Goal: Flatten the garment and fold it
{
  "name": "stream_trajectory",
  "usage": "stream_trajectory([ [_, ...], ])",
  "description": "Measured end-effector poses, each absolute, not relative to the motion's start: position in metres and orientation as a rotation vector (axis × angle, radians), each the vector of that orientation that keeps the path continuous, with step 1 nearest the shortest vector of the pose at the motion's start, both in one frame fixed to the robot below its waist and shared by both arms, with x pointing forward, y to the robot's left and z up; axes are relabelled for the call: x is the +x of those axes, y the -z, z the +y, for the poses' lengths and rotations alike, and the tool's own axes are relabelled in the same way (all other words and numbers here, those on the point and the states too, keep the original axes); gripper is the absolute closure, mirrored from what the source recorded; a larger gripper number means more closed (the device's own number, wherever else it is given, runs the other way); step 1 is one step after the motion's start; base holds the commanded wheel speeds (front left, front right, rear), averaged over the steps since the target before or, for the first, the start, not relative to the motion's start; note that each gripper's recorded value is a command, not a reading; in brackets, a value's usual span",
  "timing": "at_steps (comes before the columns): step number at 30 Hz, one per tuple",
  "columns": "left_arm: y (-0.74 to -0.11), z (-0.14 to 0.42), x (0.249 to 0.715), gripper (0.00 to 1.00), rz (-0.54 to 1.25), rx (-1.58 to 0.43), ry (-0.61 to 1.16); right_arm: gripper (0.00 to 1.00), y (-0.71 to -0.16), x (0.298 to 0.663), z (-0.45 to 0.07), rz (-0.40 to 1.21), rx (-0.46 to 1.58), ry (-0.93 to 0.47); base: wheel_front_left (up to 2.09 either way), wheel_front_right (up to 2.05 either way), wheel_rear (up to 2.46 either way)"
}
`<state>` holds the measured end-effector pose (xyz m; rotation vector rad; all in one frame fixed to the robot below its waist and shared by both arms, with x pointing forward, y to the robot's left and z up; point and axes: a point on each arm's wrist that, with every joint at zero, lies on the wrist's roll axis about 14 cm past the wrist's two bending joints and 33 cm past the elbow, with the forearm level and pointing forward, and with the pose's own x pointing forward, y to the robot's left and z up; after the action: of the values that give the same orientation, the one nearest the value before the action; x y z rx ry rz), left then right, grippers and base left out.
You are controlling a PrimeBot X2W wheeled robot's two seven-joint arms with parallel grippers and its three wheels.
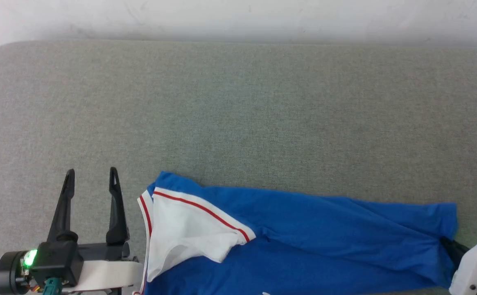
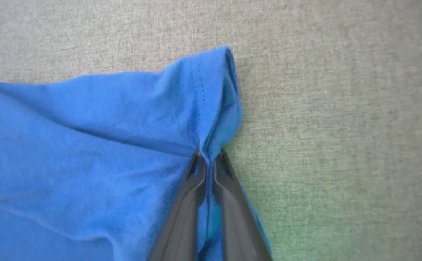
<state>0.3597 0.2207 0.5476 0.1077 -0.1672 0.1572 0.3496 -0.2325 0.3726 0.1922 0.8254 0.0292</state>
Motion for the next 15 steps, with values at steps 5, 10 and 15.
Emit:
stream_trajectory([
  [5, -0.552, 0.221, 0.359, 0.0, -0.18, 0.1, -0.158, 1.0, -0.385, 0.351, -0.26, 0.771, 0.199, 0.052, 0.0, 0.0, 0.0],
  [10, -0.55, 0.219, 0.356, 0.0, -0.172, 0.094, -0.155, 1.0, -0.411, 0.35, -0.331, 0.718, 0.089, 0.214, 0.0, 0.0, 0.0],
  [15, -0.55, 0.22, 0.355, 0.0, -0.172, 0.082, -0.167, 1.0, -0.424, 0.361, -0.31, 0.679, 0.128, 0.157, 0.0, 0.0, 0.0],
])
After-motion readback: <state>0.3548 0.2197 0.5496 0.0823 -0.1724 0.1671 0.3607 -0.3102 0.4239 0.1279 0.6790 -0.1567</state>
